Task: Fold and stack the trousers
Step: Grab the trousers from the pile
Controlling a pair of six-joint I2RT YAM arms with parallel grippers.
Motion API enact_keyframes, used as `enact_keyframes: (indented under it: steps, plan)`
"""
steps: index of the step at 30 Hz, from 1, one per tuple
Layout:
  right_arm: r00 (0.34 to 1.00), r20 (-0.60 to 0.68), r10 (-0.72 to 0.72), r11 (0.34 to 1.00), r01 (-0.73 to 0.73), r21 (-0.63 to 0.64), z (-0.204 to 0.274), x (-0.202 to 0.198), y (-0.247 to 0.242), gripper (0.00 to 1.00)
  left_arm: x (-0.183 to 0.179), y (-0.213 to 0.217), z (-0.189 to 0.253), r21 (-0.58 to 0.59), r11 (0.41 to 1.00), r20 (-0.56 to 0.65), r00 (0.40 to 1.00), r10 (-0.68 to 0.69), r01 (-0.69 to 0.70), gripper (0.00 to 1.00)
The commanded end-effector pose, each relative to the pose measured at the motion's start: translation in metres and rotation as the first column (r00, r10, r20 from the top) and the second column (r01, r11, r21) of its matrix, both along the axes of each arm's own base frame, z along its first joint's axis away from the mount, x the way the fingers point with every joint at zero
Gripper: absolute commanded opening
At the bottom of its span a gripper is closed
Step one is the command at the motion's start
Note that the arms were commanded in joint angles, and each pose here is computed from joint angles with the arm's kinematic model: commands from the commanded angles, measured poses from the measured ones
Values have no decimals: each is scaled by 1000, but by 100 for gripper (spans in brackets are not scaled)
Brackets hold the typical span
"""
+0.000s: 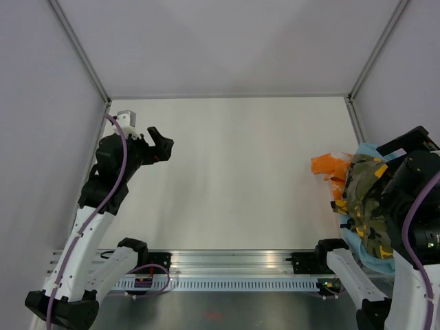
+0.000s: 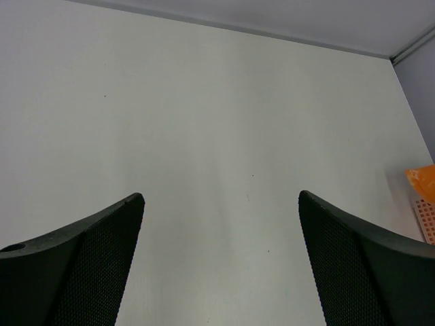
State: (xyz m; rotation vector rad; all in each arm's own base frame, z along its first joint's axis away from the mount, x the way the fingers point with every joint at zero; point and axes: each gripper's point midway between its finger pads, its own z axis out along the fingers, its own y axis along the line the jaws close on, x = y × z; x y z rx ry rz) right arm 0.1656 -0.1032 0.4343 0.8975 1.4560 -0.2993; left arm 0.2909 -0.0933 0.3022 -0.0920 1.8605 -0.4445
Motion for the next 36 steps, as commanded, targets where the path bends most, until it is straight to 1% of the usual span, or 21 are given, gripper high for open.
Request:
enact_keyframes:
  steps: [1, 5, 8, 10, 15, 16, 17, 20, 21, 23, 24, 25, 26, 27, 29, 30, 31, 32, 34, 35, 36]
  plan:
    - [990, -101, -93, 995, 91, -26, -10, -20, -13, 98, -2, 12, 0, 35, 998, 8, 999, 51, -51, 100]
    - [976, -191, -109, 994, 108, -12, -23, -20, -13, 98, -6, 15, 1, 51, 997, 11, 998, 56, -56, 100]
    - [939, -313, -141, 989, 145, -12, -48, -32, -15, 98, -5, 14, -3, 65, 997, -4, 999, 52, -51, 100]
    - [931, -316, -180, 982, 186, -13, -60, -40, -19, 98, -3, 12, -8, 72, 996, -18, 999, 45, -43, 100]
    - [966, -193, -172, 984, 179, 17, -76, -30, -18, 98, 0, 4, -15, 93, 996, -32, 999, 10, -7, 100]
    - [960, -223, -169, 985, 175, 4, -88, -24, -17, 98, 2, 3, -18, 95, 995, -42, 999, 8, -3, 100]
    - [963, -207, -170, 985, 175, 7, -88, -18, -17, 98, 2, 2, -19, 97, 995, -47, 999, 3, 2, 100]
    - [942, -288, -172, 985, 172, -23, -106, 0, -17, 98, 3, 2, -20, 104, 995, -58, 998, 3, 3, 100]
    - [923, -331, -196, 981, 190, -49, -111, 8, -19, 97, 4, 5, -19, 108, 994, -55, 998, 15, -9, 100]
    - [906, -355, -231, 973, 217, -79, -113, 17, -23, 93, 5, 7, -19, 117, 993, -55, 998, 30, -23, 100]
    - [904, -348, -249, 968, 231, -94, -112, 19, -25, 87, 5, 8, -18, 118, 993, -52, 998, 31, -25, 100]
    - [909, -337, -246, 969, 226, -97, -111, 24, -25, 86, 6, 8, -18, 121, 992, -53, 998, 32, -25, 100]
    - [932, -291, -215, 976, 197, -91, -103, 35, -23, 81, 7, 8, -18, 123, 992, -54, 998, 33, -26, 100]
    - [941, -280, -189, 981, 170, -88, -104, 42, -20, 59, 8, 7, -19, 124, 992, -57, 998, 33, -26, 100]
    - [964, -229, -133, 990, 118, -76, -96, 60, -14, 33, 10, 7, -19, 129, 991, -60, 998, 32, -24, 100]
    - [973, -219, -75, 996, 64, -57, -95, 71, -6, 5, 11, 7, -18, 133, 991, -62, 997, 34, -26, 100]
    - [977, -211, -40, 998, 31, -47, -91, 80, -2, 0, 12, 8, -18, 135, 990, -65, 997, 39, -30, 100]
    - [972, -228, 57, 998, -63, -18, -94, 100, 13, 0, 13, 11, -17, 141, 989, -60, 997, 53, -44, 100]
    - [959, -194, 205, 977, -214, -25, -60, 125, 33, 0, 15, 13, -16, 146, 988, -59, 996, 67, -58, 100]
    - [908, -216, 359, 931, -364, 17, -64, 152, 59, 0, 16, 15, -15, 148, 986, -55, 995, 84, -75, 100]
    - [885, -146, 442, 894, -447, -5, -26, 163, 74, 0, 18, 15, -15, 147, 986, -57, 994, 88, -79, 100]
